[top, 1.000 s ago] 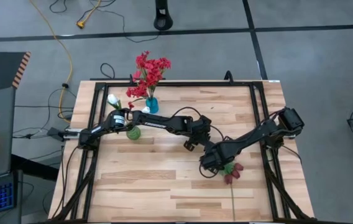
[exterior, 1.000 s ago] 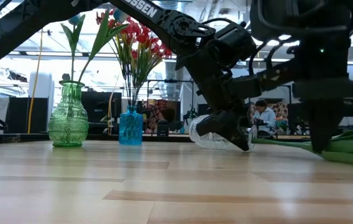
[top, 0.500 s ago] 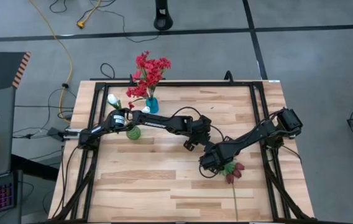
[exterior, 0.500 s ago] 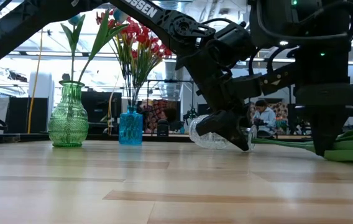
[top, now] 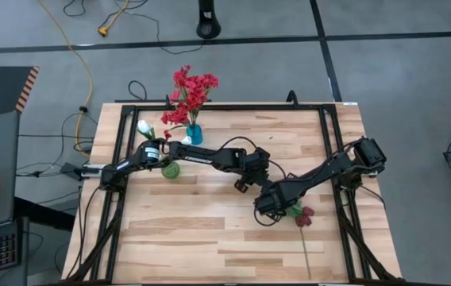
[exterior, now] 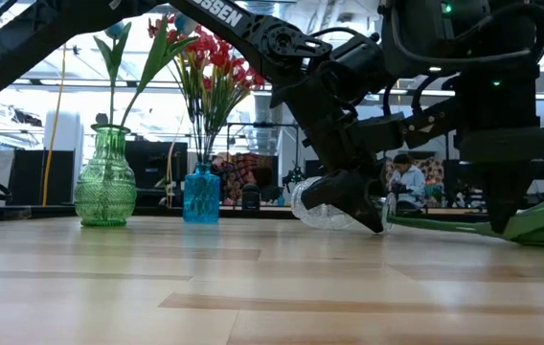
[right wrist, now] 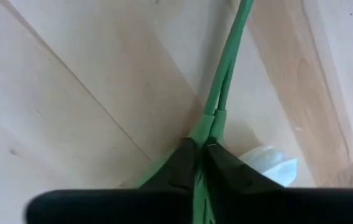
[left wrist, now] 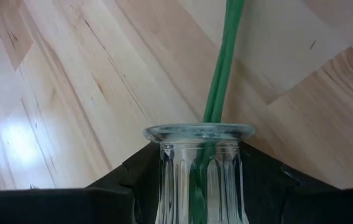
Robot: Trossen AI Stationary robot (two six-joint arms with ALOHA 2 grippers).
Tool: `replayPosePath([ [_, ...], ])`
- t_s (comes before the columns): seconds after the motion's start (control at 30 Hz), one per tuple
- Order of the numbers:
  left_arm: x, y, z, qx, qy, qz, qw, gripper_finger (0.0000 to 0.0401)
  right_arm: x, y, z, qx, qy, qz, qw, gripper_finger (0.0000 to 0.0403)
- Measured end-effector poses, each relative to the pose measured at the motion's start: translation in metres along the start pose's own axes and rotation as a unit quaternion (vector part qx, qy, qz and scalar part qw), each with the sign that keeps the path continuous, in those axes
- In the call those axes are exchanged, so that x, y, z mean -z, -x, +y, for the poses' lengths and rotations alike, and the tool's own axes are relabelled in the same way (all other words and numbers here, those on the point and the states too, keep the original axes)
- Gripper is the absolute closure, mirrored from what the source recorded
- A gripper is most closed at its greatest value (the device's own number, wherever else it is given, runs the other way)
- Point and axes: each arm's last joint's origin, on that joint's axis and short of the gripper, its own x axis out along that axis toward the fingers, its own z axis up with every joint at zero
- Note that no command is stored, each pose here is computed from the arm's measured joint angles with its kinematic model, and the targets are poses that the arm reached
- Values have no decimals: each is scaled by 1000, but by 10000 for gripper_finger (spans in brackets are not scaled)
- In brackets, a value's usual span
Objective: Sort flowers into vase by color
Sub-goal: Adjust the transparent vase by standing it upright on the table
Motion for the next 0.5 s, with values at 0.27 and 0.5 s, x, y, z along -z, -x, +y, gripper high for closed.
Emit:
replayPosePath([
  [0.27,-1,0,0,12,21,-16,1000,236,0,6,-3,-4,6,-3,1000,381],
  [0.5,-4,4,1,23,38,-35,998,250,0,26,-8,-12,18,-11,1000,380],
])
